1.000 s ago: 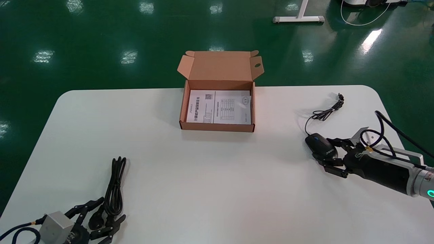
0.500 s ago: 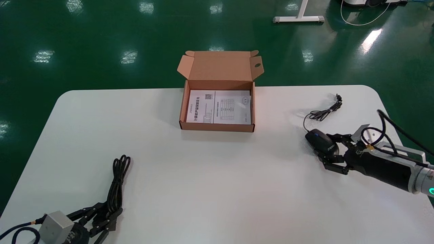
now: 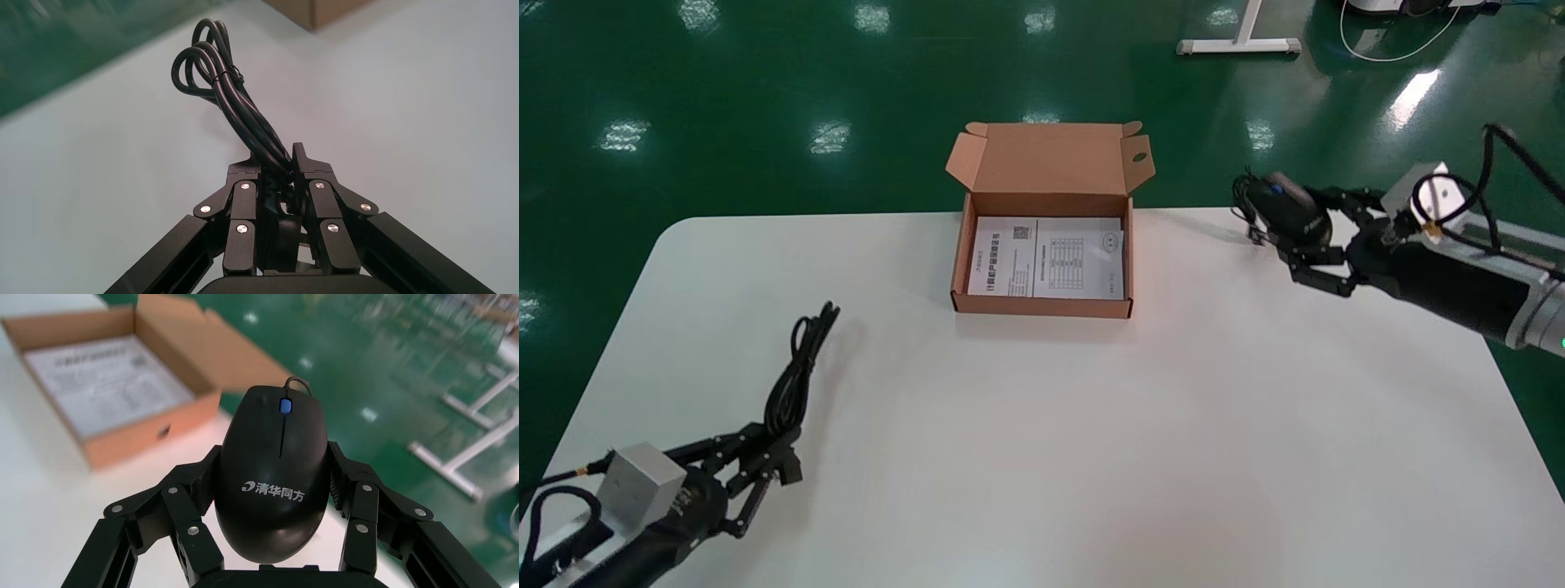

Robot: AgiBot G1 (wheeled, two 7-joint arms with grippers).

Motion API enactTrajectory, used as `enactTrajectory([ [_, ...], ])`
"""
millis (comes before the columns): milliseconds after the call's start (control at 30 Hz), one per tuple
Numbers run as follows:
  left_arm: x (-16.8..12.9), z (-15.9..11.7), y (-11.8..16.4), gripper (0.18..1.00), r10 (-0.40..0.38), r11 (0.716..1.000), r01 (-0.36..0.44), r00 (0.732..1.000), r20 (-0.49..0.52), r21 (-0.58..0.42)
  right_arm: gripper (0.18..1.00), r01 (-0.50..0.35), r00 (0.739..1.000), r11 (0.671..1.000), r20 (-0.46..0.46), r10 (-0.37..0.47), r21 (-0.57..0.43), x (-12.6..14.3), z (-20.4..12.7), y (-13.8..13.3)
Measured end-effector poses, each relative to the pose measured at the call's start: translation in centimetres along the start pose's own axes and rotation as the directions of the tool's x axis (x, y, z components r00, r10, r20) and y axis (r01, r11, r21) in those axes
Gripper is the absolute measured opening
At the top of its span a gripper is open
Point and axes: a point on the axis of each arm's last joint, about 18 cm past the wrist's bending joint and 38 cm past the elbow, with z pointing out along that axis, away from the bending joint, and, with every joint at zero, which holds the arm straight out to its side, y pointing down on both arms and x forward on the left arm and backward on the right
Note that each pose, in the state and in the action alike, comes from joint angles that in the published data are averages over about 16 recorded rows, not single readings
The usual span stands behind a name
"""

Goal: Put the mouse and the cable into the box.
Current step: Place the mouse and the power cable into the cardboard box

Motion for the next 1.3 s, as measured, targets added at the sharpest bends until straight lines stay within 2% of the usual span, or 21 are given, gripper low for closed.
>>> enactTrajectory([
  [233, -2.0, 1.8, -2.6, 0.277, 0.124, 0.991, -0.124, 0.992, 0.022, 0.048, 0.593, 0.057, 0.998, 0.995, 0.028, -0.059, 0.088, 1.0, 1.6, -5.3],
  [533, -3.3, 3.3, -4.8, 0.276, 0.231, 0.969, -0.234, 0.972, 0.04, 0.079, 0.593, 0.096, 0.986, 0.985, 0.119, -0.113, 0.142, -0.6, 4.0, -9.5],
  [967, -5.0, 2.7, -5.7, 0.276, 0.291, 0.951, -0.298, 0.953, 0.082, 0.084, 0.593, 0.133, 0.954, 0.984, 0.254, -0.159, 0.119, -4.7, 6.6, -10.3],
  [1300, -5.5, 2.1, -5.7, 0.276, 0.322, 0.941, -0.328, 0.943, 0.087, 0.077, 0.593, 0.167, 0.938, 0.982, 0.292, -0.185, 0.088, -5.8, 7.7, -10.2],
])
